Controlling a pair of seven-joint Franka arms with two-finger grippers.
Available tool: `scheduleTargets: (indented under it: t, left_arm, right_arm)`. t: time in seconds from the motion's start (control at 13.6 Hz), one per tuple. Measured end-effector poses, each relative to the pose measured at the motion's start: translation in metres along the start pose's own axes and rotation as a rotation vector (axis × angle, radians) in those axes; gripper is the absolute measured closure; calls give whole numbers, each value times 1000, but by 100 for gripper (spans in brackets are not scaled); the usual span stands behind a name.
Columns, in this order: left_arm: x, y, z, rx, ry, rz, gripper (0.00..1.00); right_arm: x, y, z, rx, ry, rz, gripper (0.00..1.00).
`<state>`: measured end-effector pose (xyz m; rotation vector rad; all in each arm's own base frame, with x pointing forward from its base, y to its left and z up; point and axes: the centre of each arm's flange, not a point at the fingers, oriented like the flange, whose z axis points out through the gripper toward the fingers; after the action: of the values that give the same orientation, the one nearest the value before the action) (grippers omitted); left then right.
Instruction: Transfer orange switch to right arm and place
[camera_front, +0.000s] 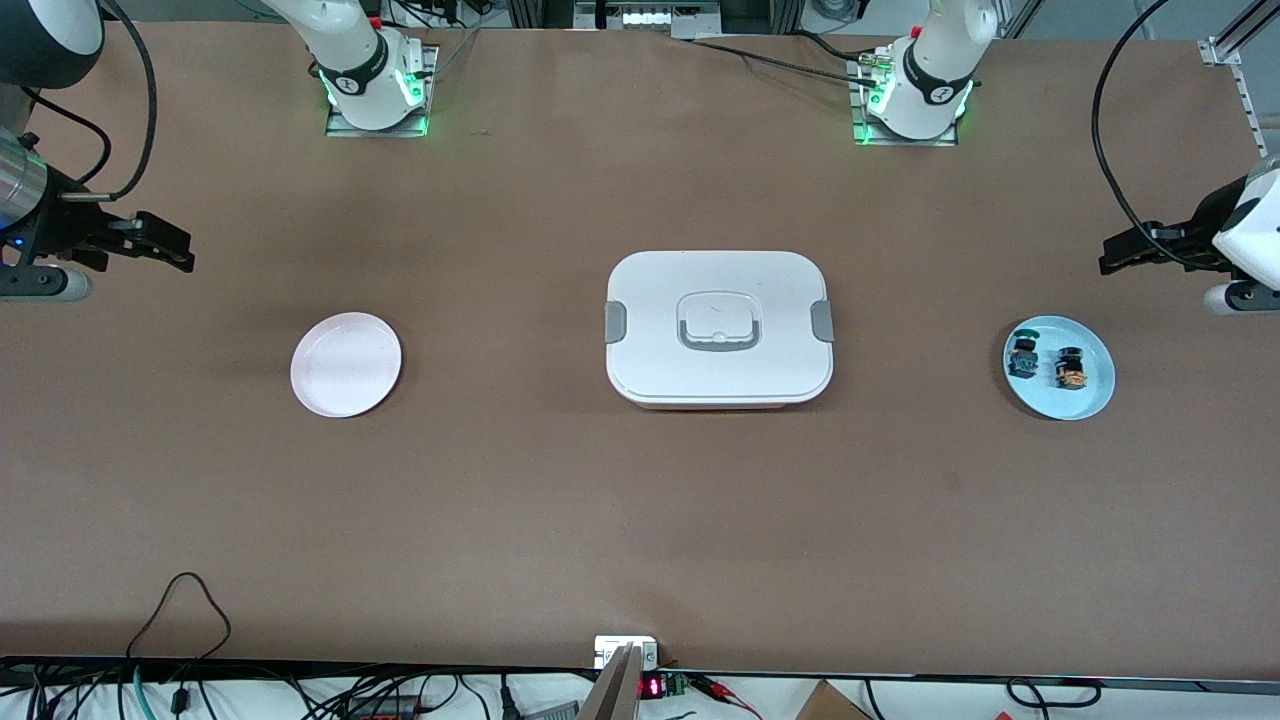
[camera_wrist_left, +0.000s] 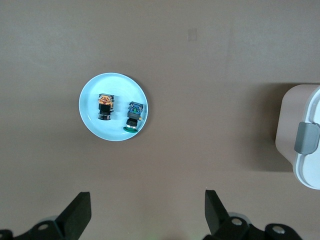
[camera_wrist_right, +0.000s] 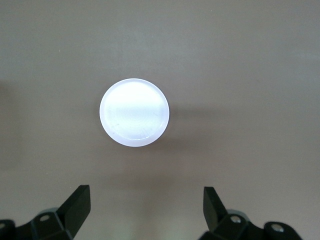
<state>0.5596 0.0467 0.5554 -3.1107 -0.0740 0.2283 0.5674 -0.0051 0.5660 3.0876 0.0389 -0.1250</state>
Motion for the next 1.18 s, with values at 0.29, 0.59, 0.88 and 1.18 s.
scheduleTargets:
  t: [0.29, 0.59, 0.88, 1.18]
  left_arm:
    - [0, -1, 1, 0, -6, -1, 0]
    - [2, -1, -6, 0, 9, -3, 0]
    - [-2, -1, -7, -1, -17, -2, 0]
    - [-5, 0, -1, -2, -69, 3, 0]
  right_arm:
    - [0, 0, 0, 0, -3, -3, 0]
    - [0, 0, 0, 0, -3, -8, 0]
    - [0, -1, 0, 0, -2, -12, 0]
    - [0, -2, 0, 0, -2, -14, 0]
